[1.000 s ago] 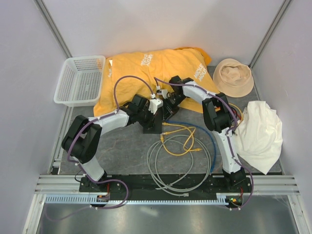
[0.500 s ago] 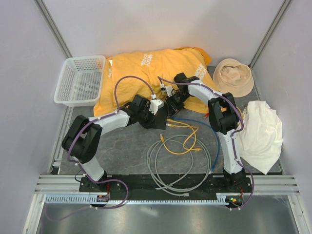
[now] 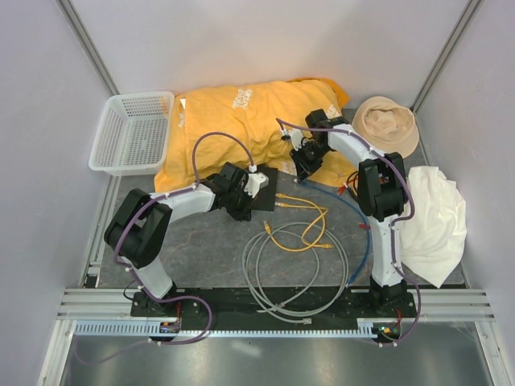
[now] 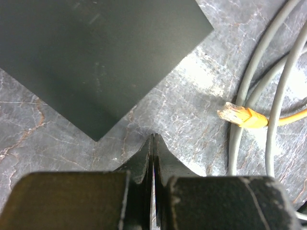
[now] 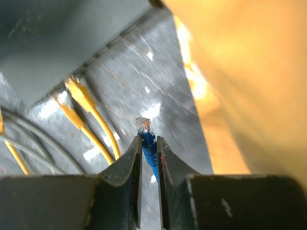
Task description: Pull the plug from the switch port
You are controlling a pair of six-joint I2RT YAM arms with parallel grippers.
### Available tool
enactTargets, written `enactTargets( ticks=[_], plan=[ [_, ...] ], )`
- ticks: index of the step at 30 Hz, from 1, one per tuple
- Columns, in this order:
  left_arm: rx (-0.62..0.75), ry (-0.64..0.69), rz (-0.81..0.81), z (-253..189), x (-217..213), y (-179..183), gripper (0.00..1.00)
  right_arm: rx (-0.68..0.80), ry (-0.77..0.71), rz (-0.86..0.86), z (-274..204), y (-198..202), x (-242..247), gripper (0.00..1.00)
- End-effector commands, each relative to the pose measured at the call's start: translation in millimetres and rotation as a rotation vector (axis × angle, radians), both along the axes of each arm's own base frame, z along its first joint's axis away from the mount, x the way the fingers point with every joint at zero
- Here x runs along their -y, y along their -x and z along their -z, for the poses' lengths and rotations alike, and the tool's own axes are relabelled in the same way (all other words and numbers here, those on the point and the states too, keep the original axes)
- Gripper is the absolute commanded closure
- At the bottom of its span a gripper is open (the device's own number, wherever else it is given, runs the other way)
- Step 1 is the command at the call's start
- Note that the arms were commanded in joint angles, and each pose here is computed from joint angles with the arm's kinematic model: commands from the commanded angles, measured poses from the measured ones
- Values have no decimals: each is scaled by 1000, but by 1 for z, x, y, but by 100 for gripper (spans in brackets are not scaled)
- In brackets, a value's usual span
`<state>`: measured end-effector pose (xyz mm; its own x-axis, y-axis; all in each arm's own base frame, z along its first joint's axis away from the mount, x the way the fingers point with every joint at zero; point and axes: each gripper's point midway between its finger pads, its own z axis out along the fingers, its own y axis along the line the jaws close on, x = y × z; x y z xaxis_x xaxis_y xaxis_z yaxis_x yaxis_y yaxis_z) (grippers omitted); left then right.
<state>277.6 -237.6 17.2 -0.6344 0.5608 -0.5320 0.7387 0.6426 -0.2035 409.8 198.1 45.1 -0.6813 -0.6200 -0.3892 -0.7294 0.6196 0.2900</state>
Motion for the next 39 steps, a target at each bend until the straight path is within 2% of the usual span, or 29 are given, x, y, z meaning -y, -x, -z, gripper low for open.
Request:
enactTargets(
  ticks=[1, 2, 7, 13, 15, 19, 21, 25, 29, 31, 33, 36, 38, 39],
  plan=[
    [55, -7, 54, -7, 1, 5, 99, 229, -93, -2, -98, -41, 19, 100],
    [56, -8, 56, -7, 1, 4, 98, 312, -103, -5, -128, -52, 23, 100],
    [81, -5, 65, -12, 5, -1, 98, 545, -13, 21, -196, -75, 76, 100],
    [94, 4, 68, -16, 10, -7, 98, 746, 259, 67, -245, -81, 150, 100],
    [91, 12, 66, -16, 11, -6, 98, 762, 327, 124, -242, -86, 178, 100],
    [86, 19, 66, -15, 13, -6, 99, 700, 338, 140, -215, -82, 195, 100],
    [92, 21, 66, -16, 13, -7, 99, 639, 345, 128, -183, -76, 196, 100],
    [110, 15, 69, -19, 12, -8, 99, 517, 459, 158, -117, -70, 219, 100],
    [110, 5, 74, -16, 8, -4, 98, 404, 524, 182, -81, -67, 232, 100],
    [107, 5, 77, -15, 7, -1, 98, 368, 544, 211, -70, -68, 237, 64],
    [105, 2, 76, -14, 7, 0, 98, 374, 526, 235, -72, -71, 234, 41],
    [111, 0, 76, -16, 7, -2, 99, 407, 405, 283, -88, -78, 215, 26],
    [111, -2, 77, -16, 7, -3, 98, 389, 314, 332, -102, -78, 199, 25],
    [113, -1, 75, -18, 8, -4, 98, 367, 205, 323, -107, -76, 179, 24]
  ],
)
